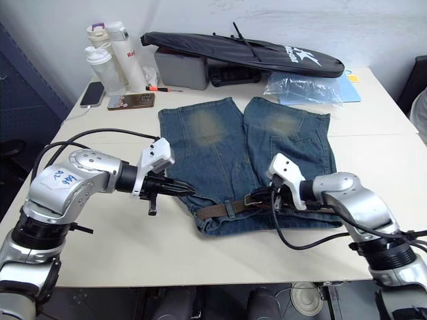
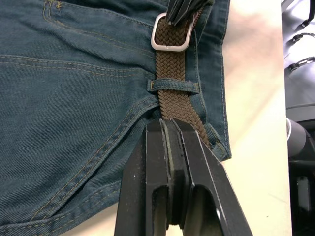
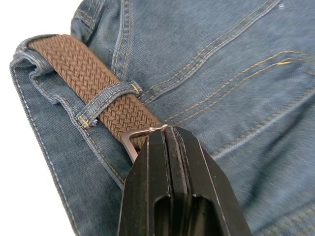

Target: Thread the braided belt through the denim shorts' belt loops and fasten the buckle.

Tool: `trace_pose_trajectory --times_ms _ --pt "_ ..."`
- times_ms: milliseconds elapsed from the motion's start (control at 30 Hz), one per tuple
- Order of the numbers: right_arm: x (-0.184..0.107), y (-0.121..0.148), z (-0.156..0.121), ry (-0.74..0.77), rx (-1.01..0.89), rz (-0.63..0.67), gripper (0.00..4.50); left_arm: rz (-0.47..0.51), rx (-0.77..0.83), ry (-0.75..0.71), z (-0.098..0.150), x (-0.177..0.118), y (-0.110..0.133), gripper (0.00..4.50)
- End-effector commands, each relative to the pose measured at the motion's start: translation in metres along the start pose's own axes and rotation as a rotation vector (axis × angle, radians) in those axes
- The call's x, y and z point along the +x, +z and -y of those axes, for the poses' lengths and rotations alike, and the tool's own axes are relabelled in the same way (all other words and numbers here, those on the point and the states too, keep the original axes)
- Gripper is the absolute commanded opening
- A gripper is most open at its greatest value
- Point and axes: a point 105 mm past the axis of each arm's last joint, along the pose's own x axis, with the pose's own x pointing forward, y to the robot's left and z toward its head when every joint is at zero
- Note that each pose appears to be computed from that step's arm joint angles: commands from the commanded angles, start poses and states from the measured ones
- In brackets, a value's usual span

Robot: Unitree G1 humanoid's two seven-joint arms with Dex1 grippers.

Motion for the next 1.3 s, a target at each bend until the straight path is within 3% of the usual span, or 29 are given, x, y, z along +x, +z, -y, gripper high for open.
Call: trace_pose_trajectory --times_ms 33,400,533,800,967,1133,1300 --pt "0.008 -0.005 -0.006 0.035 -0.009 -0.045 0.06 0.007 0.047 0.015 0.002 -0.004 0.006 0.00" --pt "0.015 -0.043 -0.011 0.088 0.065 -0.309 0.06 0.000 0.056 0.025 0.003 0.001 0.004 0.00" --pt "0.012 -0.059 -0.011 0.120 0.030 -0.442 0.06 0.011 0.053 0.042 0.002 0.000 0.003 0.00" --pt "0.005 -0.072 0.007 0.060 -0.060 -0.575 0.06 -0.010 0.024 0.037 0.010 -0.003 -0.012 0.00" --pt "-0.002 -0.029 0.004 0.073 -0.057 -0.401 0.06 -0.010 0.018 0.019 0.014 -0.002 -0.015 0.00" --pt "-0.037 0.023 -0.002 0.059 -0.031 -0.163 0.06 -0.021 0.035 -0.038 0.022 -0.002 -0.019 0.00" --pt "-0.074 0.039 0.000 -0.024 -0.001 -0.032 0.06 0.008 0.116 -0.048 0.028 0.002 -0.020 0.00"
